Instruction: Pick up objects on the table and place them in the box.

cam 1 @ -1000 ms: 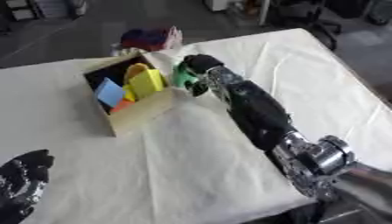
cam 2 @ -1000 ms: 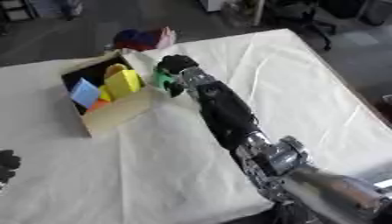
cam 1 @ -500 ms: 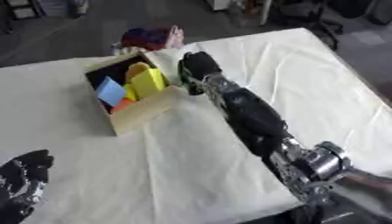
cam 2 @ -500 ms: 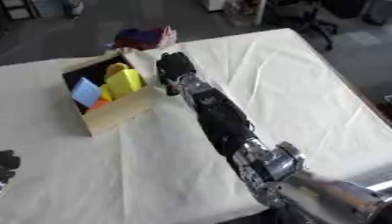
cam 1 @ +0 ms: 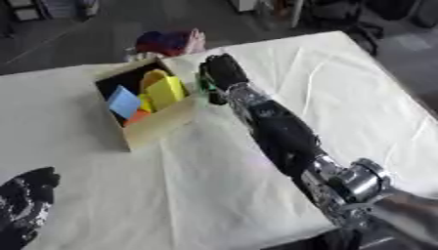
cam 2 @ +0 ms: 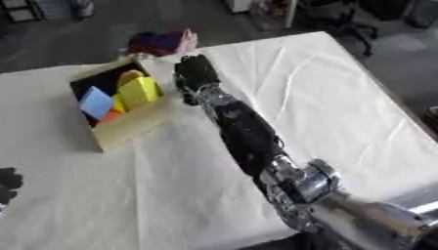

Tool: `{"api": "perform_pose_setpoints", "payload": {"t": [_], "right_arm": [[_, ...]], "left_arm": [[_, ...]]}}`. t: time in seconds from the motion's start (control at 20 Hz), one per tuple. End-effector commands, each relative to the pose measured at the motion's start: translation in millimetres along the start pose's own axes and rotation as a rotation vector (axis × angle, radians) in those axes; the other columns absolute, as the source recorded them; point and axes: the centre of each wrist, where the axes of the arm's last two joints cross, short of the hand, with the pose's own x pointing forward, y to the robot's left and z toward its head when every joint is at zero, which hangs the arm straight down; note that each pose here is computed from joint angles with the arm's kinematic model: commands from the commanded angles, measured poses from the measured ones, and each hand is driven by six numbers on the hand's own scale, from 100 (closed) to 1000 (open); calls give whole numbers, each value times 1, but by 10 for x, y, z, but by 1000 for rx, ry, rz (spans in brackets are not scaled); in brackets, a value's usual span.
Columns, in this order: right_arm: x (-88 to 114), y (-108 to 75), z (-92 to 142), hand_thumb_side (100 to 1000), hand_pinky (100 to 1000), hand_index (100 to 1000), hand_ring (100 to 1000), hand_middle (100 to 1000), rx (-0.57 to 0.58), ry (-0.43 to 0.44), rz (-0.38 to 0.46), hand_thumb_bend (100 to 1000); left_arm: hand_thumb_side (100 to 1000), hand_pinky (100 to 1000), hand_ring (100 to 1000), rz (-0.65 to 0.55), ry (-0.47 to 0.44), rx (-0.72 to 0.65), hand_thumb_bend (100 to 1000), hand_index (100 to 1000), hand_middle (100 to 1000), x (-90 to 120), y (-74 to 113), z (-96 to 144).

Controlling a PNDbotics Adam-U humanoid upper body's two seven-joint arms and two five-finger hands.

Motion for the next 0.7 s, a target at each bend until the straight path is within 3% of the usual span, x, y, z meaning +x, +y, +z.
{"api": "perform_pose_setpoints", "payload": {"t": [0.05,0.4,0.7], "right_arm": [[-162,-186,-63,545,899,977,843,892,53,7,-53,100],[-213,-162,-52,692,942,1000,948,1000,266,28,-38,100],[-131,-147,-61,684,943,1000,955,1000,305,57,-16,100]], "left_arm": [[504,836,809,-13,-21,12,100,846,731,69,50,-12],[504,836,808,-15,-22,10,100,846,731,73,51,-15],[503,836,808,-15,-29,7,100,846,731,88,53,-30]]}}
